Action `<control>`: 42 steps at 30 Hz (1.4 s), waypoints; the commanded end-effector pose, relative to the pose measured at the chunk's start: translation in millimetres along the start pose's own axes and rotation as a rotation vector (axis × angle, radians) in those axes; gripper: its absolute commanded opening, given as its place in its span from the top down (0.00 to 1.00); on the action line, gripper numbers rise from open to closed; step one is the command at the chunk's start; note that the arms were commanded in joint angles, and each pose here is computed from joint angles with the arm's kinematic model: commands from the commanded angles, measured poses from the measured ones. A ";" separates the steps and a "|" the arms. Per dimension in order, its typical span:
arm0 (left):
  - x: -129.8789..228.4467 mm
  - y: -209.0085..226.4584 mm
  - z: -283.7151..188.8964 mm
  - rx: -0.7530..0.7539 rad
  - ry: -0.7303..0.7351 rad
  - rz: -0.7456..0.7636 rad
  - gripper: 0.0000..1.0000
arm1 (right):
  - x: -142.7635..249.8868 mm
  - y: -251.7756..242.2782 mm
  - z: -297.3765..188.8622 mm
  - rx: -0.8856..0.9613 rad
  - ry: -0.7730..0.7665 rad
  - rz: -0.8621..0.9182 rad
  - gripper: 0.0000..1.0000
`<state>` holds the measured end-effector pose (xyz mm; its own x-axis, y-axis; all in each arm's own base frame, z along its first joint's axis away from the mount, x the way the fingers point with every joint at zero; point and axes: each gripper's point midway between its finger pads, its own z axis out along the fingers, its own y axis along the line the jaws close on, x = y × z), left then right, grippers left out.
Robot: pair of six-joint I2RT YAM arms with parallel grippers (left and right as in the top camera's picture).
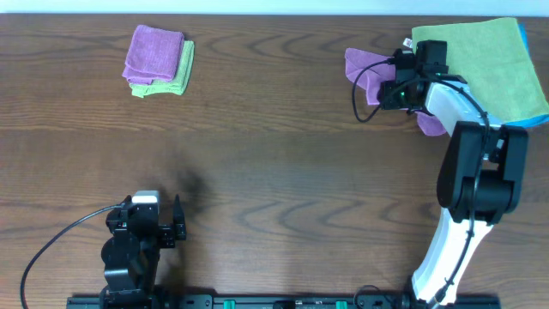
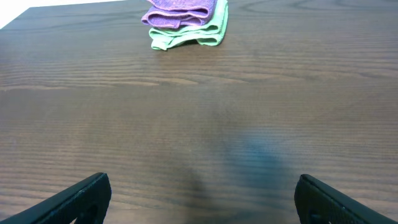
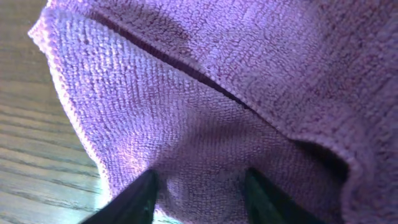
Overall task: Fold the cloth
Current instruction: 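Grasp the purple cloth edge with the right gripper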
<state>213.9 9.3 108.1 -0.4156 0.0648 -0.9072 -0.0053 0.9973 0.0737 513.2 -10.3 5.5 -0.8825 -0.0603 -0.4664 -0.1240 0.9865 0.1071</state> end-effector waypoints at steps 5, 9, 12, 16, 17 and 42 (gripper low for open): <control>6.7 0.3 2.0 -0.005 0.015 0.011 0.05 | 4.6 8.2 5.9 -0.033 0.024 -0.002 0.13; 6.7 0.3 2.0 -0.005 0.015 0.011 0.05 | 10.3 23.5 7.0 -0.070 0.050 -0.060 0.14; 6.7 0.3 2.0 -0.005 0.015 0.011 0.05 | 12.2 28.6 9.6 -0.019 0.068 -0.100 0.14; 6.7 0.3 2.0 -0.005 0.015 0.011 0.05 | 12.2 33.8 12.0 0.051 0.080 -0.148 0.15; 6.7 0.3 2.0 -0.005 0.015 0.011 0.05 | 12.5 35.2 12.5 0.063 0.084 -0.159 0.15; 6.7 0.3 2.0 -0.005 0.015 0.011 0.04 | 6.7 41.9 11.8 0.130 0.075 -0.223 0.99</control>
<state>213.9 9.3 108.1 -0.4156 0.0648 -0.9072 -0.0053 0.9973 0.0737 510.6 26.5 2.2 -0.8672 -0.2713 -0.4176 -0.2486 0.9624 -0.1091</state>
